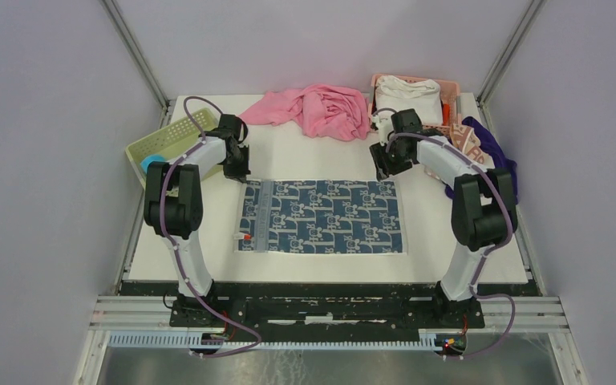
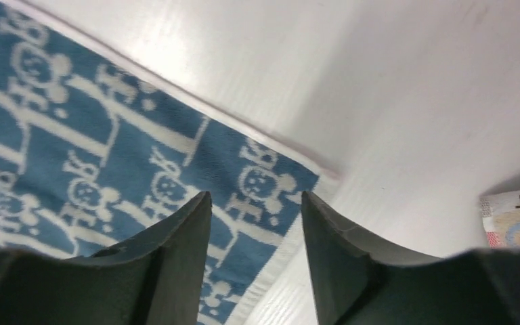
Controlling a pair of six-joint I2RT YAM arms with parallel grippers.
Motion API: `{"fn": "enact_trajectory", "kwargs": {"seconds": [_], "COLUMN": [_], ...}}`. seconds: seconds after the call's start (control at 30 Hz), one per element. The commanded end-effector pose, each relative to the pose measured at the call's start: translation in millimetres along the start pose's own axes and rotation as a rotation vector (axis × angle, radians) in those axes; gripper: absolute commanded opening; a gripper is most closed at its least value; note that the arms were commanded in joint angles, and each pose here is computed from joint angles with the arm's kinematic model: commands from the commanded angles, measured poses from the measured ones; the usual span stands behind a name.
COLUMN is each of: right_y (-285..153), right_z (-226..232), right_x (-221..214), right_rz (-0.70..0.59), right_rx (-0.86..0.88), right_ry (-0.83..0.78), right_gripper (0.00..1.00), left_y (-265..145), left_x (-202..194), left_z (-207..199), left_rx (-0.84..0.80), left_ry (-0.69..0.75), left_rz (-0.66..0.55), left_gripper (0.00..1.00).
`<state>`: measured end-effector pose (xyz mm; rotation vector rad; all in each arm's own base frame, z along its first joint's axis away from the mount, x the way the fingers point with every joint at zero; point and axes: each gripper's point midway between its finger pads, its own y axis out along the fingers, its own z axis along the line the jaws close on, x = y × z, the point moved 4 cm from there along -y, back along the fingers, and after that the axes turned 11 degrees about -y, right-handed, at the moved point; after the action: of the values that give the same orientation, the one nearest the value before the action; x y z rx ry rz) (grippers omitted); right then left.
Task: Roll the towels
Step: Fold the towel at the center of the board.
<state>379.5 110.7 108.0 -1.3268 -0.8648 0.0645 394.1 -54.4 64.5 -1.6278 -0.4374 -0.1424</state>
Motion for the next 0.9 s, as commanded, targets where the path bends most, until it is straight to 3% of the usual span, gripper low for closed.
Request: {"fn": "enact_trajectory", "kwargs": {"seconds": [0.0, 0.2, 0.87], "right_y": [3, 11, 54], "right_z": [-33, -51, -47], "right_x": [-6, -11, -50], "right_rz": [0.087, 0.093, 0.232], "right_rx": [-0.071, -0.07, -0.007], "right_ry": [-0.115, -0.102, -0.105], "right_gripper": [0.55, 0.49, 0.39], "left_y": [-25, -27, -22], "left_x": [23, 24, 20], "left_z": [-4, -4, -5], "left_rx": [-0.016, -0.018, -0.017], "left_ry": [0.042, 0.042, 0.04], "left_rz": [-0.092, -0.094, -0.066], "left_gripper": [0.03, 0.03, 0.03]}}
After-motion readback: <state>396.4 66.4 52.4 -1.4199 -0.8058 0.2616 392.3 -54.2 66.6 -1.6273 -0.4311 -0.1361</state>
